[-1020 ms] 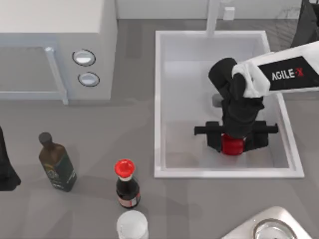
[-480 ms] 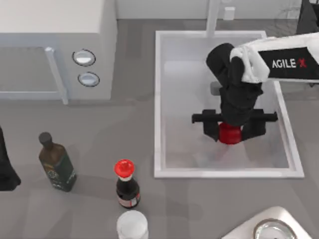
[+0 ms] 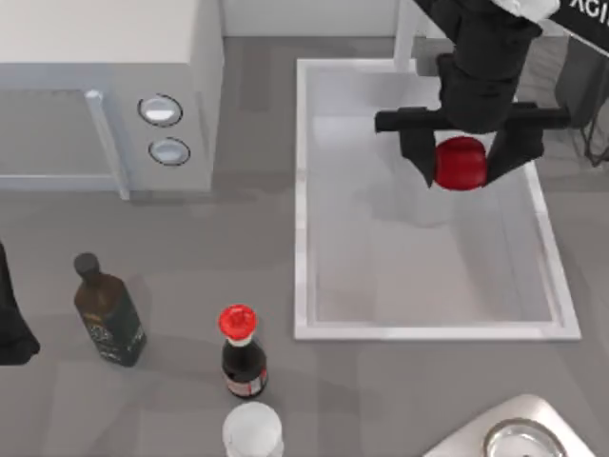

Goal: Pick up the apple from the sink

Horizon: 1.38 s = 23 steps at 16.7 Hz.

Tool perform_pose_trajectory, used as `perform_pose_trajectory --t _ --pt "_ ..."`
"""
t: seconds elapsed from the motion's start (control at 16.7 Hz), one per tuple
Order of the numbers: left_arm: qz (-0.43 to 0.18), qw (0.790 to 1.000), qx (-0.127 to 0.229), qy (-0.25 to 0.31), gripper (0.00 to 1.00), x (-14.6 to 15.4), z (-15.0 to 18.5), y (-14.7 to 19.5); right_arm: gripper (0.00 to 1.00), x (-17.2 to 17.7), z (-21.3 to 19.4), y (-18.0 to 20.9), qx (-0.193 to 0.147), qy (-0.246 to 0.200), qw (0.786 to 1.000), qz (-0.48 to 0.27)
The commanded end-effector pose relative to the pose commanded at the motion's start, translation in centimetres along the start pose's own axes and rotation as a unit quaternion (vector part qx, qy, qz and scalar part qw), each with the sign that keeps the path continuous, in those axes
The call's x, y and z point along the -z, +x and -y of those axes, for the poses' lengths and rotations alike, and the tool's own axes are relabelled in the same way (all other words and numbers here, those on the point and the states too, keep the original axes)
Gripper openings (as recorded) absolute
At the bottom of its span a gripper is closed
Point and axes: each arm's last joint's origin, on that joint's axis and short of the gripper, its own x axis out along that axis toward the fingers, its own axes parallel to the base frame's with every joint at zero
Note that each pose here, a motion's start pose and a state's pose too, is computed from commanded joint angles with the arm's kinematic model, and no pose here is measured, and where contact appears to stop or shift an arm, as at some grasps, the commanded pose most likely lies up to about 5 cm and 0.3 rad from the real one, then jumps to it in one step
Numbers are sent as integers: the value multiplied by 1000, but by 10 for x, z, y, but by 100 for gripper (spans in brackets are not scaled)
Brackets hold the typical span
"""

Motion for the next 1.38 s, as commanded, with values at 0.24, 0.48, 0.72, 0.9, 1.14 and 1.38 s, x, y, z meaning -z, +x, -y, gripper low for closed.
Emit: perform_pose_trajectory --t 0.24,0.48,0.72,0.9,1.14,1.38 --pt "0 1000 0 0 100 0 0 0 0 14 9 -61 -6 0 1000 13" --pt "0 1000 0 0 100 0 0 0 0 17 11 -71 -8 0 1000 17" --pt "0 1000 0 0 100 0 0 0 0 16 16 -71 -8 -1 1000 18" --pt "0 1000 0 0 100 0 0 0 0 14 54 -71 -8 0 1000 17" --pt "0 1000 0 0 100 0 0 0 0 24 125 -57 -5 1 1000 -6" --pt "0 1000 0 0 100 0 0 0 0 38 170 -54 -7 2 1000 -6"
